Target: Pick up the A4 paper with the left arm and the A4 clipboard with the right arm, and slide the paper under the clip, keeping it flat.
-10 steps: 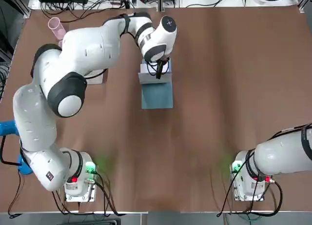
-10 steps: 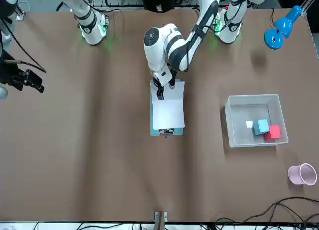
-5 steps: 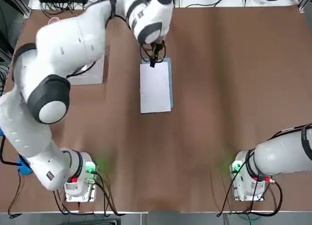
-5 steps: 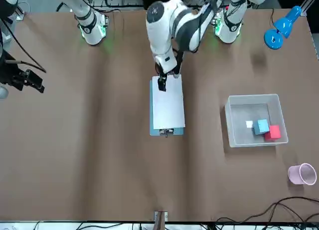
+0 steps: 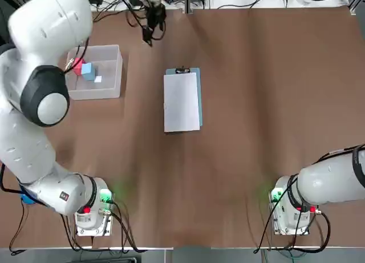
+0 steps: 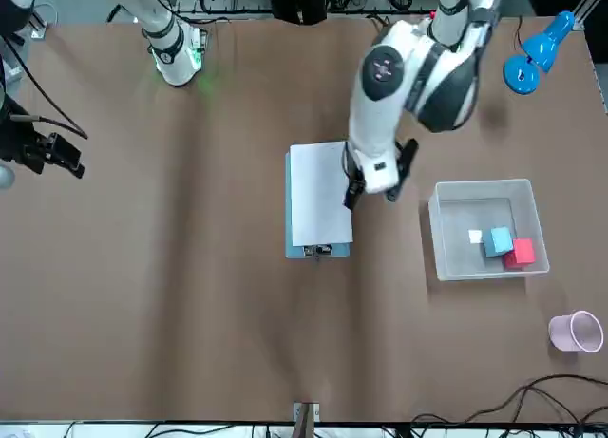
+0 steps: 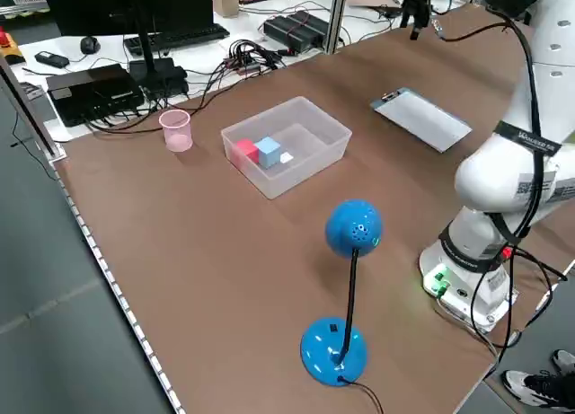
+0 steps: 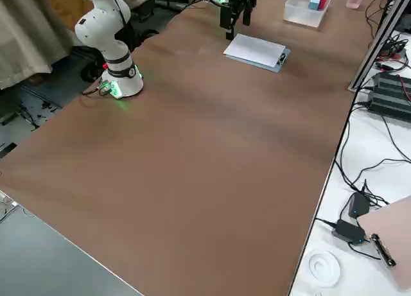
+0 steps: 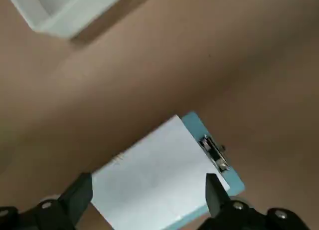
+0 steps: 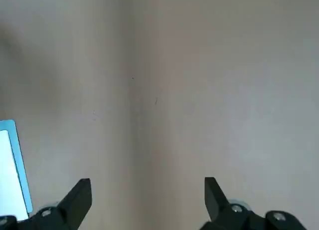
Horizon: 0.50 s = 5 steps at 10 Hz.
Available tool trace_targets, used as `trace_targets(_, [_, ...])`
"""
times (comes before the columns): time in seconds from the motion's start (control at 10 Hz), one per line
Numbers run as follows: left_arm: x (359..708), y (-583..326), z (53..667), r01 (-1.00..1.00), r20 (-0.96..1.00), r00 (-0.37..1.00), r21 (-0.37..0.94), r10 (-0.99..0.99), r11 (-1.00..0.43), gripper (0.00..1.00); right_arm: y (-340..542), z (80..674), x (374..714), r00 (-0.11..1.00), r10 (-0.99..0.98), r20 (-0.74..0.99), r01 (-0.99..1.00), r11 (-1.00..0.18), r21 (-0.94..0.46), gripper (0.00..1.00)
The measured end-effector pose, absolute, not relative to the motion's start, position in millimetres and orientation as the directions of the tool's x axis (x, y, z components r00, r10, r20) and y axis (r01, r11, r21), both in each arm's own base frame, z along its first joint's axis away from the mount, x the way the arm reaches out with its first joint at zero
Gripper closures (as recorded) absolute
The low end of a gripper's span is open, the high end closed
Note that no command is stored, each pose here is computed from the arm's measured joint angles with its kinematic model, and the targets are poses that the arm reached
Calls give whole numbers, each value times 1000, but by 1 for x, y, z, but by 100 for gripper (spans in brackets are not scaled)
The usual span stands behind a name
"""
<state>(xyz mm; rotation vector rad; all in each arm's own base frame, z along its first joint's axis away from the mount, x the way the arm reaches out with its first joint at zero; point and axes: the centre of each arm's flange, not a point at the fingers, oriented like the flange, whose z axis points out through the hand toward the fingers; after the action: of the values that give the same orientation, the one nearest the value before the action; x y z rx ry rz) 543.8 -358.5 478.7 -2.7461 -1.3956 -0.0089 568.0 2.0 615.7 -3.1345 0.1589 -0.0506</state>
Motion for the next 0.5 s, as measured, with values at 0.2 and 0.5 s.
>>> trace_targets(0.2, [556,-312,505,767,16,641,-64,768,-639,0,2,616,568,994,-101,32,-101,-995,-4,0])
trace_targets(0.5, [568,-263,533,703,16,711,-47,703,-710,0,2,616,568,994,-101,32,-101,-995,-4,0])
